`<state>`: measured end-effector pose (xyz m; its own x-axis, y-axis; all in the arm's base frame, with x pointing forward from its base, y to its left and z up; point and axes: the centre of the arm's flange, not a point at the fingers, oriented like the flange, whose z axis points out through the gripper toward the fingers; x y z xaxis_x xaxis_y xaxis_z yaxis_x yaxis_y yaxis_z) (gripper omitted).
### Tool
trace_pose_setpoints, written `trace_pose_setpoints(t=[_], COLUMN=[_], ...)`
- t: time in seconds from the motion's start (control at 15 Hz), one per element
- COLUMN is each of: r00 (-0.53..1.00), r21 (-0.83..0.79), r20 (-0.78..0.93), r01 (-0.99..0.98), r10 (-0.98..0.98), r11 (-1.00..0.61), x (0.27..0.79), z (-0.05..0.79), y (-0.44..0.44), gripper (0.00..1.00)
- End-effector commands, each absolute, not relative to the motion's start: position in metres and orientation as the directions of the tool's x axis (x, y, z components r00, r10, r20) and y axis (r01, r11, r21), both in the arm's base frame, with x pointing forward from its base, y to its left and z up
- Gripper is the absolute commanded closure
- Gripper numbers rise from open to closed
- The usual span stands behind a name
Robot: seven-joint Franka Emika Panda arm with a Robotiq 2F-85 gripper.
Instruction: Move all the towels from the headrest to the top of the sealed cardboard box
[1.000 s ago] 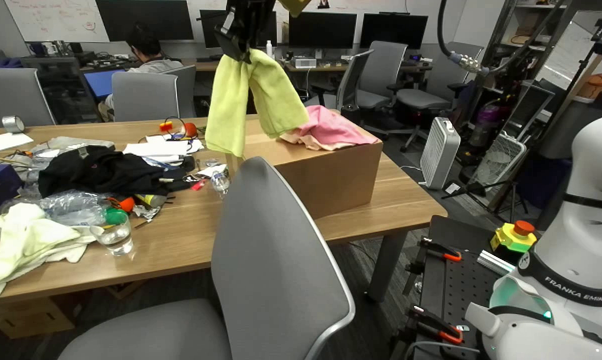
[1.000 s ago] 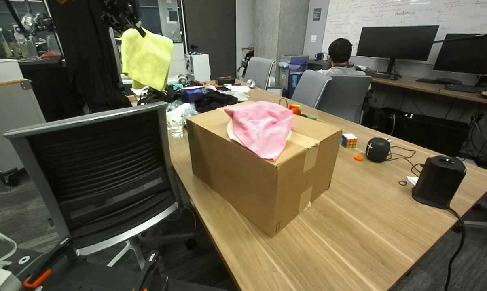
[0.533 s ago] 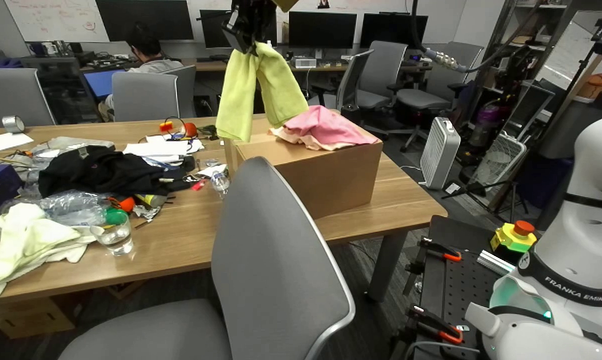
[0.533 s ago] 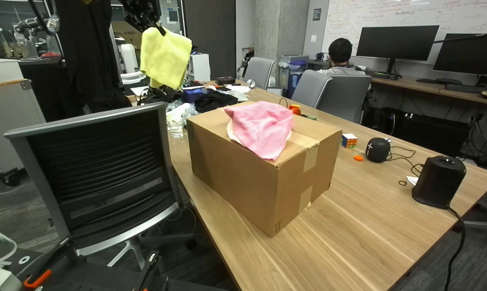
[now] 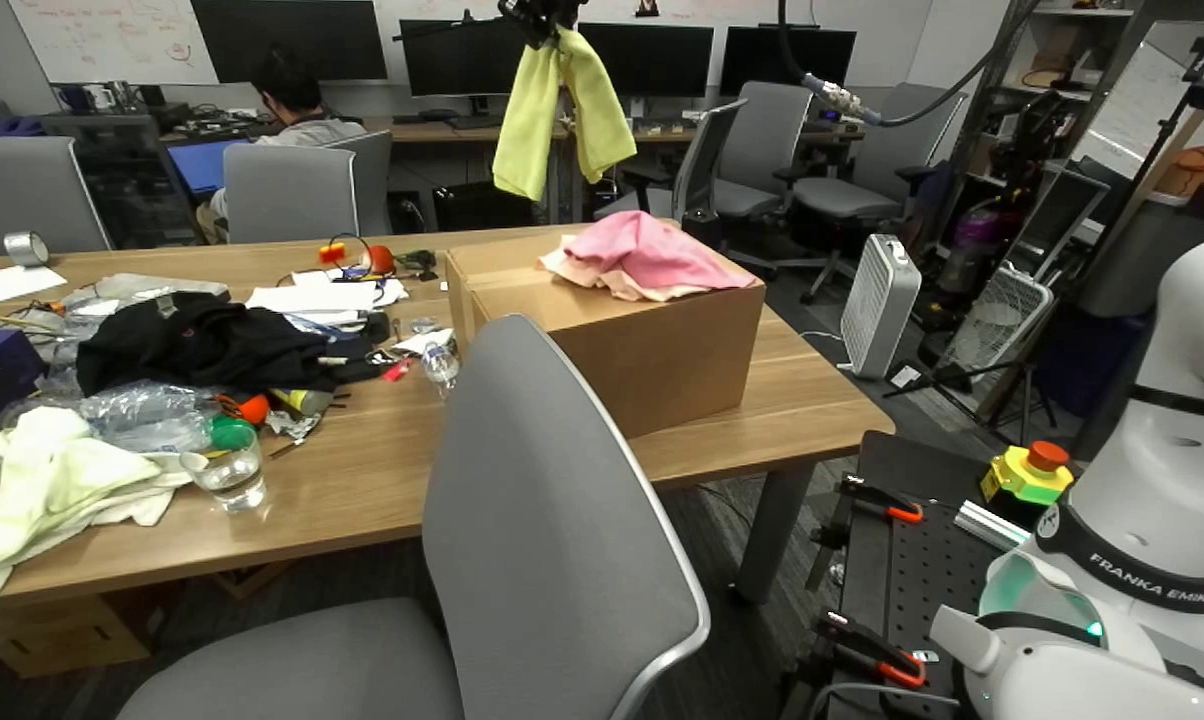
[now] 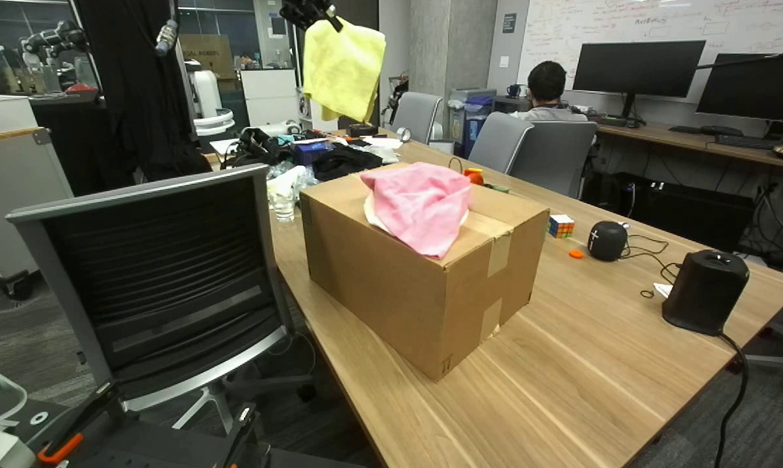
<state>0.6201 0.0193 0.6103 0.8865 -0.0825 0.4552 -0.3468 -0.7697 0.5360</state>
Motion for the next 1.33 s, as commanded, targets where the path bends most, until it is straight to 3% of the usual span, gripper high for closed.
trace_pose_setpoints(t=[0.0, 0.33, 0.4, 0.47, 0.8, 1.0, 1.07, 1.27], r00=[0.829, 0.753, 0.748, 0.742, 0.765, 0.849, 0.869, 0.926], r21=[0.563, 0.561, 0.561, 0.564, 0.58, 0.573, 0.567, 0.535], r20=[0.535, 0.603, 0.605, 0.608, 0.574, 0.448, 0.412, 0.292], r01=[-0.492, -0.636, -0.645, -0.653, -0.631, -0.513, -0.48, -0.367], r10=[-0.161, -0.264, -0.273, -0.281, -0.291, -0.28, -0.275, -0.24], r11=[-0.664, -0.531, -0.519, -0.505, -0.515, -0.639, -0.669, -0.761], x=[0.641, 0.649, 0.651, 0.651, 0.641, 0.618, 0.613, 0.573], z=[0.631, 0.632, 0.63, 0.627, 0.619, 0.598, 0.586, 0.558], y=[-0.019, -0.062, -0.066, -0.068, -0.073, -0.068, -0.062, -0.041], gripper=[0.94, 0.9, 0.64, 0.63, 0.27, 0.05, 0.0, 0.0])
